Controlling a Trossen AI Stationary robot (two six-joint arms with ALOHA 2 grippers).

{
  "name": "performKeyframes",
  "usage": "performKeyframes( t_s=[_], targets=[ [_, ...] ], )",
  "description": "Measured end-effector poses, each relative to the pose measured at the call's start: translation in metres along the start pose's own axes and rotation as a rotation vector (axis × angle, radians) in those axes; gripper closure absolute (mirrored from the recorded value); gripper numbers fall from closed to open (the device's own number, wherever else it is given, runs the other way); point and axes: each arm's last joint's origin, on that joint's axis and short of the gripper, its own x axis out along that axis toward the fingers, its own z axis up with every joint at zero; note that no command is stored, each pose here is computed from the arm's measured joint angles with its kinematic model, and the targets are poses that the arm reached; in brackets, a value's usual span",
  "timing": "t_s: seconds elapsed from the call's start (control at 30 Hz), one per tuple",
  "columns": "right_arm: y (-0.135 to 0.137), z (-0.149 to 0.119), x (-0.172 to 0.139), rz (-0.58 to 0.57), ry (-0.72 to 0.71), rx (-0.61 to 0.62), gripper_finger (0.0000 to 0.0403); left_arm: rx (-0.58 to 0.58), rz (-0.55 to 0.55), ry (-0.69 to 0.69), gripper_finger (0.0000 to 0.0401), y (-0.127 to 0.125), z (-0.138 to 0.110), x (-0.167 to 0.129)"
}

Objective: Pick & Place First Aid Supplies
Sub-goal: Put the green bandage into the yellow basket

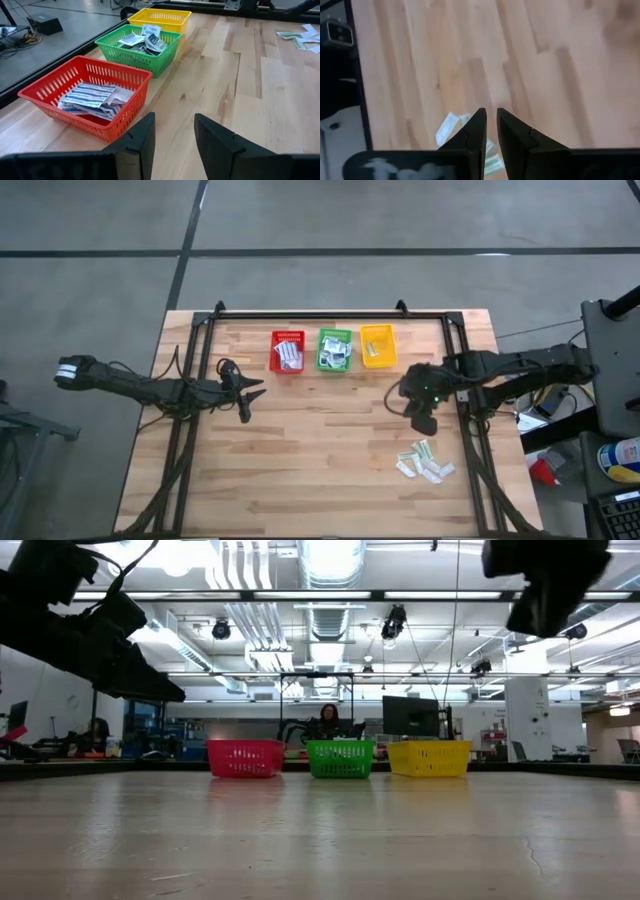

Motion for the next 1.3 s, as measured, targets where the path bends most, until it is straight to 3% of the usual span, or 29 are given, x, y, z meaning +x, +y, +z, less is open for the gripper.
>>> performKeyframes(
  t_s=[0.17,0.37,0.47,0.67,1.1,1.3],
  targets=[
    [0.005,-0.016,0.015,0.043,0.085,0.031,0.0360,0.000,0.000,0.000,0.0268,0.000,0.000,0.000],
    [0.021,-0.026,0.043,0.239,0.213,0.017,0.0360,0.000,0.000,0.000,0.0268,0.000,0.000,0.000],
    [0.025,-0.033,0.059,0.215,0.289,-0.003,0.0360,0.000,0.000,0.001,0.0268,0.000,0.000,0.000],
    [0.027,-0.033,0.081,0.072,0.304,-0.058,0.0360,0.000,0.000,0.001,0.0268,0.000,0.000,0.000],
    [0.025,-0.031,0.117,0.024,0.416,-0.111,0.0357,-0.004,0.000,0.001,0.0268,0.000,0.000,0.000],
    [0.025,-0.030,0.116,0.031,0.405,-0.120,0.0325,-0.005,0.000,0.000,0.0268,0.000,0.000,0.000]
  ],
)
